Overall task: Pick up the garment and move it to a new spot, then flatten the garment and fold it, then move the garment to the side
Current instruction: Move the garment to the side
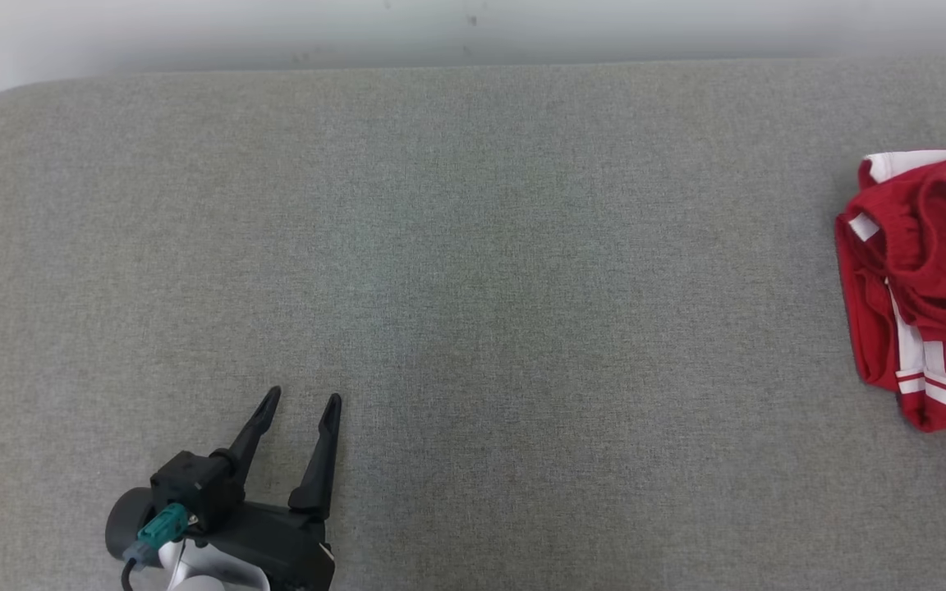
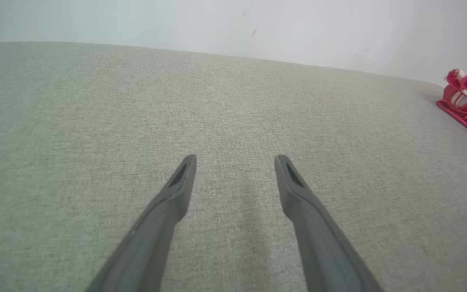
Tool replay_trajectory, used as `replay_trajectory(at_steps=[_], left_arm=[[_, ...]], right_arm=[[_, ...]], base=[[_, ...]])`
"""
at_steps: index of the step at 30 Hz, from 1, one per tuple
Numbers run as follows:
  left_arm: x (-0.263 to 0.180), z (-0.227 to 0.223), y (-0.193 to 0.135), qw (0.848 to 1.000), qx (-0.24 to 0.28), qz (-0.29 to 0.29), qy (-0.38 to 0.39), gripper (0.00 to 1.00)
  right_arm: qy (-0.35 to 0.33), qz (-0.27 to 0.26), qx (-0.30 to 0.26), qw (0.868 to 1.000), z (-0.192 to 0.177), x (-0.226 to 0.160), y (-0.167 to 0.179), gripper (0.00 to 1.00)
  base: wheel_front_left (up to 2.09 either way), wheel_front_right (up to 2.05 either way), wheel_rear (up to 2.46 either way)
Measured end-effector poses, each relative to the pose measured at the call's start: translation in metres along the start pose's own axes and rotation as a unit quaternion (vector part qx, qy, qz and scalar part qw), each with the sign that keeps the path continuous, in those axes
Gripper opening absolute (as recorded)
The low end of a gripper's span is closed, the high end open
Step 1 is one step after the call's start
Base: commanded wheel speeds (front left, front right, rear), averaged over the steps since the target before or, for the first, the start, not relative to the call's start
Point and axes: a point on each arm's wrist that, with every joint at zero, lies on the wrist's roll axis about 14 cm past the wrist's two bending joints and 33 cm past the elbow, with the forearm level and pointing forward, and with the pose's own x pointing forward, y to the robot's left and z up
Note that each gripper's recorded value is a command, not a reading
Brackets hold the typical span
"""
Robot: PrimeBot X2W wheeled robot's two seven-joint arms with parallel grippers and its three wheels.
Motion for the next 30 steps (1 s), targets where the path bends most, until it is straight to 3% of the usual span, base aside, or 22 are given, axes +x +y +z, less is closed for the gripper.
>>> replay_trajectory(at_steps=[8,14,19,24,30], left_arm=[[-0.002,0.005,-0.001,1.000,0.001,0.001,-0.005,1.00],[-0.004,0.015,-0.011,1.000,-0.005,-0.005,-0.020,1.00],[-0.012,0.017,-0.008,1.000,-0.006,0.007,-0.024,1.00],[-0.026,0.015,0.005,0.999,-0.003,0.033,-0.023,1.00],[-0.036,0.022,0.018,0.998,0.005,0.056,-0.035,1.00]], right_arm=[[-0.020,-0.009,0.003,1.000,0.012,-0.016,-0.008,1.00],[-0.116,0.011,-0.006,0.993,0.046,-0.045,-0.010,1.00],[-0.229,0.040,0.024,0.972,0.078,-0.079,-0.013,1.00],[-0.297,0.069,0.051,0.951,0.076,-0.100,-0.004,1.00],[-0.398,0.109,0.104,0.905,0.086,-0.140,0.005,1.00]], base=[[0.00,0.00,0.00],[0.00,0.00,0.00],[0.00,0.00,0.00],[0.00,0.00,0.00],[0.00,0.00,0.00]])
